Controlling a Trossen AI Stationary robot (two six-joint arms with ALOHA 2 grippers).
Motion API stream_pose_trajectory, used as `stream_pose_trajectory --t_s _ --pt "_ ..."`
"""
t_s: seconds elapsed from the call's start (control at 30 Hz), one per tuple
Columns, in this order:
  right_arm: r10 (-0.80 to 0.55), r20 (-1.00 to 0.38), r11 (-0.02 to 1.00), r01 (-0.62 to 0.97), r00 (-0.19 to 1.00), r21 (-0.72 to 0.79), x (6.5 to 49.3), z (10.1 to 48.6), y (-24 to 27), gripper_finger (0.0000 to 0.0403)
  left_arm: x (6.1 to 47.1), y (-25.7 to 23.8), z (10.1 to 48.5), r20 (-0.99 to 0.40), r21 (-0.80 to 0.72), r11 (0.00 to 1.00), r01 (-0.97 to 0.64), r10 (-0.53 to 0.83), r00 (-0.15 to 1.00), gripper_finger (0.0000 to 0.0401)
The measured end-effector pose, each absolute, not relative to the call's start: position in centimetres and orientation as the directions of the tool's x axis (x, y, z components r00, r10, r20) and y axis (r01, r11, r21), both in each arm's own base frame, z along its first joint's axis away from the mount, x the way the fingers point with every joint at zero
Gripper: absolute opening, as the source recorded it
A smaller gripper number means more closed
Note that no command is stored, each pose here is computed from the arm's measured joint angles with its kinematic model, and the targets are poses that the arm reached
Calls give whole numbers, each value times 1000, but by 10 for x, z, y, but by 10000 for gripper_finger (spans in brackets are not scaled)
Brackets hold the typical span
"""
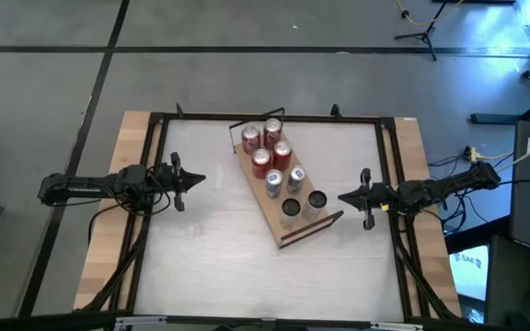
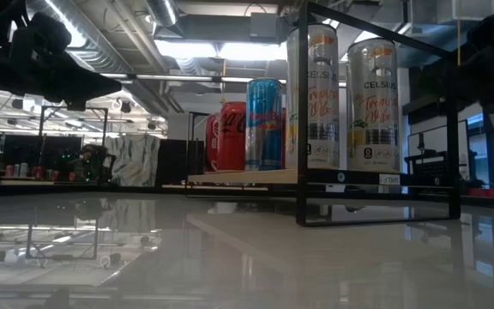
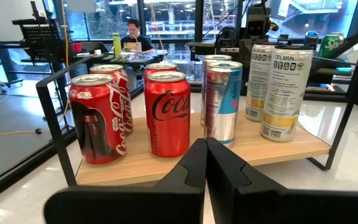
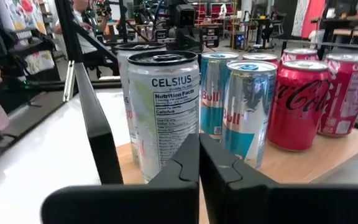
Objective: Place canned beverage on shelf
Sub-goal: Return to Home Position
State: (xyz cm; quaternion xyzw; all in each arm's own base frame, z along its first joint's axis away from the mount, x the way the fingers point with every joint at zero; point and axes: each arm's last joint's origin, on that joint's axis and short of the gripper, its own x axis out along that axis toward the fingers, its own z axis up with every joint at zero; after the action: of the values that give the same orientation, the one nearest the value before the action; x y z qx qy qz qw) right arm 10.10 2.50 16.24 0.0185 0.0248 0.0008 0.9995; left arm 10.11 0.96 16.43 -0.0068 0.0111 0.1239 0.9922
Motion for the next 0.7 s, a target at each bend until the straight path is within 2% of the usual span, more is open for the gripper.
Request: stream_pose_trajectory --t_s 0.33,0.53,0.7 --pt "-102 -43 990 98 994 -103 101 163 22 1 101 10 164 -24 -10 969 -246 246 969 0" --pt "-105 -41 986 99 994 -131 101 163 22 1 101 10 164 -24 -11 969 -246 246 969 0" --pt "-158 -24 980 154 987 -124 102 165 16 1 101 10 164 -23 -10 969 -247 247 969 0"
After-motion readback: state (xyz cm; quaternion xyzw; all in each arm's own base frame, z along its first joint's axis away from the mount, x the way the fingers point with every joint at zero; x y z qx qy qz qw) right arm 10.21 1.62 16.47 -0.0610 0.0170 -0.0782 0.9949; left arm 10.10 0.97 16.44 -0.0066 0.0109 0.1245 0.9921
